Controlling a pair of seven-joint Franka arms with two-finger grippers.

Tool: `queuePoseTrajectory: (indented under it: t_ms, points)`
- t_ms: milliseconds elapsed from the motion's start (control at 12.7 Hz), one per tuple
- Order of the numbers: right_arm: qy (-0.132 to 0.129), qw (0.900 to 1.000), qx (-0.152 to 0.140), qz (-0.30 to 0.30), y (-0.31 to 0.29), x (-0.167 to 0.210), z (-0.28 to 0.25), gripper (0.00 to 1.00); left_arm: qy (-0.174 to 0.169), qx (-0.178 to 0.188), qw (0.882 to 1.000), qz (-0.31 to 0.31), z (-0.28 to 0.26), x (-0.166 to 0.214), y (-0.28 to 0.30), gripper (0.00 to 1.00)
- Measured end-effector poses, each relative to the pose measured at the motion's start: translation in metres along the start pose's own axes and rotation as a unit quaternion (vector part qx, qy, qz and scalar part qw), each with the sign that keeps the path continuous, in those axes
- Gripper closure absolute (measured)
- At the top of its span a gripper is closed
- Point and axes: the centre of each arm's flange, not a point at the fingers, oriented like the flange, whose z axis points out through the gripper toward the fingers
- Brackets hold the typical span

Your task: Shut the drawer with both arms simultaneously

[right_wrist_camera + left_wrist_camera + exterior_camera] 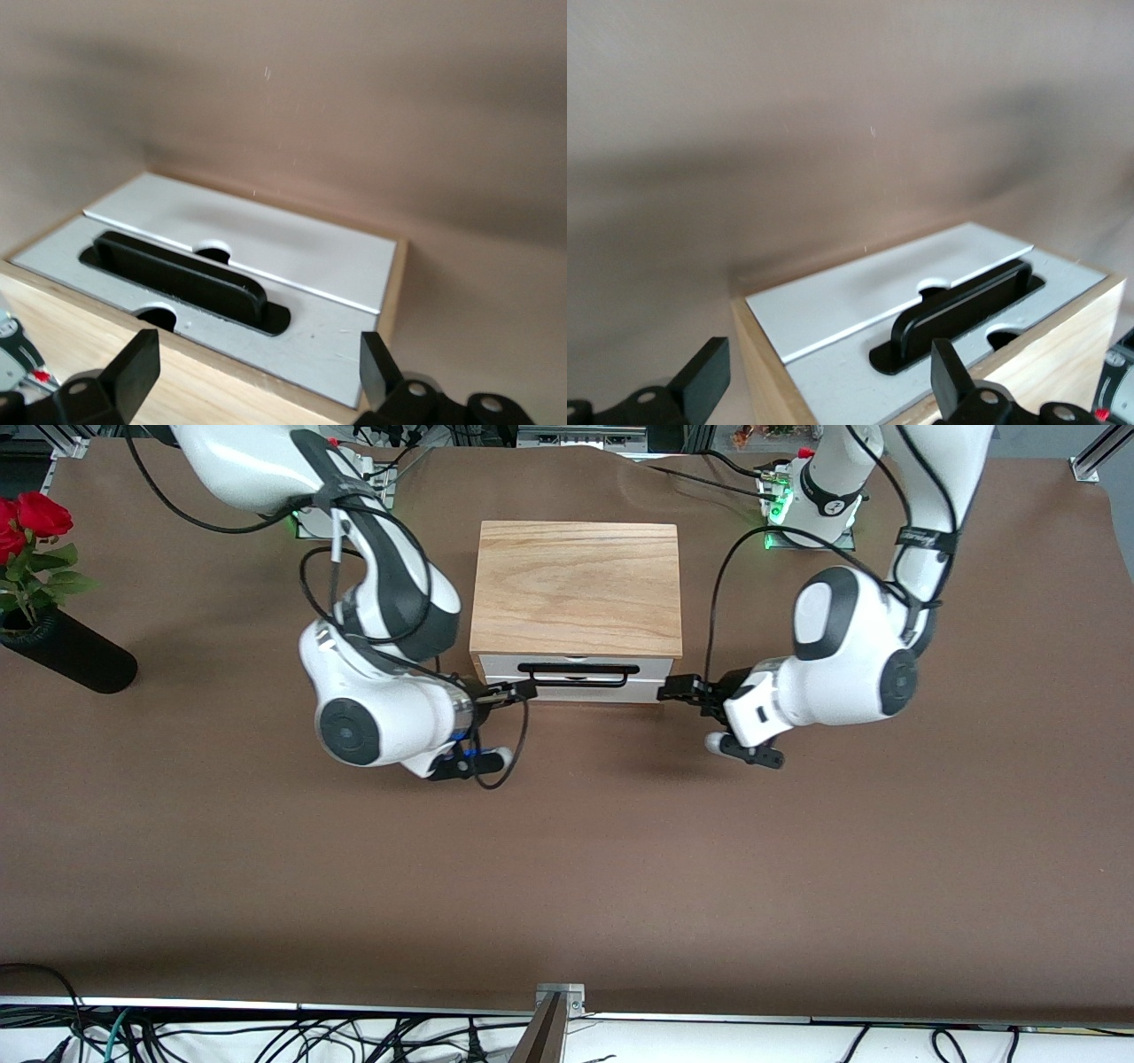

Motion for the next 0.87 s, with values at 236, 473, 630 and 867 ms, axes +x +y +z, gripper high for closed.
queuePoseTrajectory:
  t_ms: [236, 473, 630, 867]
  points:
    - [0.046, 0.997, -0.052, -0.020, 0.043, 0.010, -0.050, 0.00, 0.067, 0.001, 0.998, -0.015, -0.075, 0.003, -0.025, 0.00]
    - [0.081, 0.994, -0.070, -0.007, 0.096, 0.013, -0.102, 0.00, 0.056, 0.035, 0.998, 0.001, -0.140, -0.029, -0.033, 0.00]
    - [0.106, 0.992, -0.064, 0.028, 0.146, 0.012, -0.142, 0.00, 0.048, 0.083, 0.995, 0.020, -0.176, -0.054, -0.032, 0.00]
    - [0.141, 0.983, -0.086, 0.074, 0.218, -0.001, -0.194, 0.00, 0.025, 0.167, 0.983, 0.068, -0.224, -0.090, -0.022, 0.00]
